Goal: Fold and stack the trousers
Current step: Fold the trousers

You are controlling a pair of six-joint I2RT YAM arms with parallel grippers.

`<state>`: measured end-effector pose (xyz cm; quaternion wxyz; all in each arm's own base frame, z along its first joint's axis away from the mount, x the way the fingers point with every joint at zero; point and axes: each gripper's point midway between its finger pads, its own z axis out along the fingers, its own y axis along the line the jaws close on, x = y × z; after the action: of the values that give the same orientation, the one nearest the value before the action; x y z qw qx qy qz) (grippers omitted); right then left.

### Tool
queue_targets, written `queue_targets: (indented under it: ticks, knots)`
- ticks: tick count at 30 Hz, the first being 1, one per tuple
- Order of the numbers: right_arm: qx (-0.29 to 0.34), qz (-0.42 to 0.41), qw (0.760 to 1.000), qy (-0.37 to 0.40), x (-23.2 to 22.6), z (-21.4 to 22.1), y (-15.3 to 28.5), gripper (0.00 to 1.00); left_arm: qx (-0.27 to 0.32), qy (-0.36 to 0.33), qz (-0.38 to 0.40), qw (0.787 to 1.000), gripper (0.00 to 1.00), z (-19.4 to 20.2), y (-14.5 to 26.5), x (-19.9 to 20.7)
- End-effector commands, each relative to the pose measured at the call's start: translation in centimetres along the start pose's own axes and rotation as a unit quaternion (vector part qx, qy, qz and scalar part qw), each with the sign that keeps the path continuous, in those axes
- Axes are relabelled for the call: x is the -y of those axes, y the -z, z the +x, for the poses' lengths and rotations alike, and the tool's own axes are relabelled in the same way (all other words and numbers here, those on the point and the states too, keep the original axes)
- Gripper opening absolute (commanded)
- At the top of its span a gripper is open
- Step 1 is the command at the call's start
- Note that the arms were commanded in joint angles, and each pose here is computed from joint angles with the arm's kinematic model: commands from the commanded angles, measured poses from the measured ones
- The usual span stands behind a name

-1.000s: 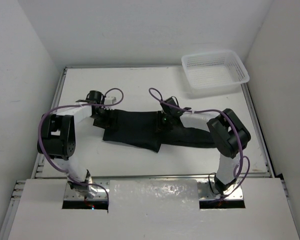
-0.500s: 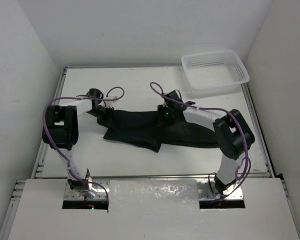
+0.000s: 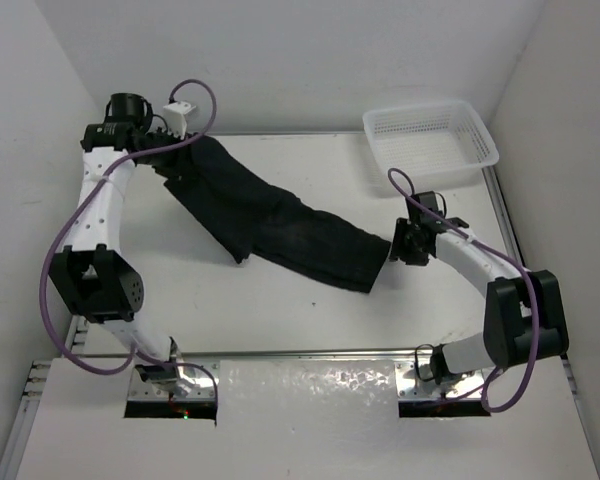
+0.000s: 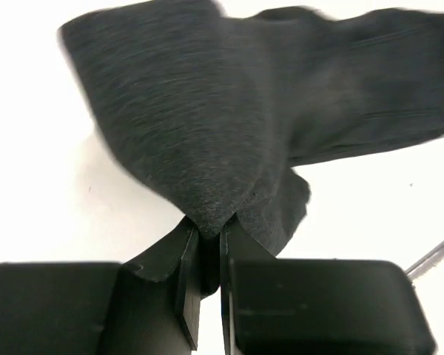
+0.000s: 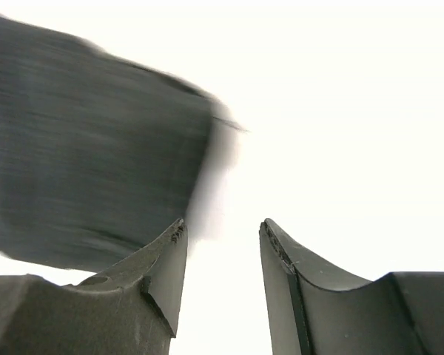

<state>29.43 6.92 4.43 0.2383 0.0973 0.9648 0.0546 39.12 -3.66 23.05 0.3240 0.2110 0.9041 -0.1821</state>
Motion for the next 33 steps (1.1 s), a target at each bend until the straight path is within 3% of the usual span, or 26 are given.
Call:
queue_targets:
  ticks: [1,8,16,23,30,32,33]
  knots:
    - [0.018,0.013,1.000,-0.016,0.6,-0.6,0.5,0.43,0.012,-0.042,0.065,0.997,0.00,-1.6,1.6,5.2]
    - [-0.014,-0.023,0.998,-0.061,-1.0,0.6,-2.0,0.43,0.020,-0.078,0.169,0.982,0.00,-3.1,-2.7,14.6]
    - [-0.038,-0.051,0.994,-0.083,-2.3,1.5,-4.7,0.43,0.031,-0.170,0.196,0.965,0.00,-5.7,-7.9,22.7]
    - [-0.046,-0.070,0.992,-0.089,-2.8,2.3,-5.6,0.43,-0.032,-0.201,0.220,0.954,0.00,-2.8,-14.4,27.9]
    - [-0.037,-0.100,0.990,-0.089,-3.9,1.5,-5.7,0.42,-0.065,-0.218,0.247,0.942,0.00,-0.4,-17.9,32.4]
    - [-0.034,-0.106,0.990,-0.087,-4.2,1.1,-5.7,0.42,-0.074,-0.220,0.261,0.937,0.08,0.4,-18.6,33.3]
    - [-0.033,-0.108,0.990,-0.084,-4.3,1.1,-5.7,0.42,-0.076,-0.219,0.276,0.933,0.25,0.8,-18.7,34.2]
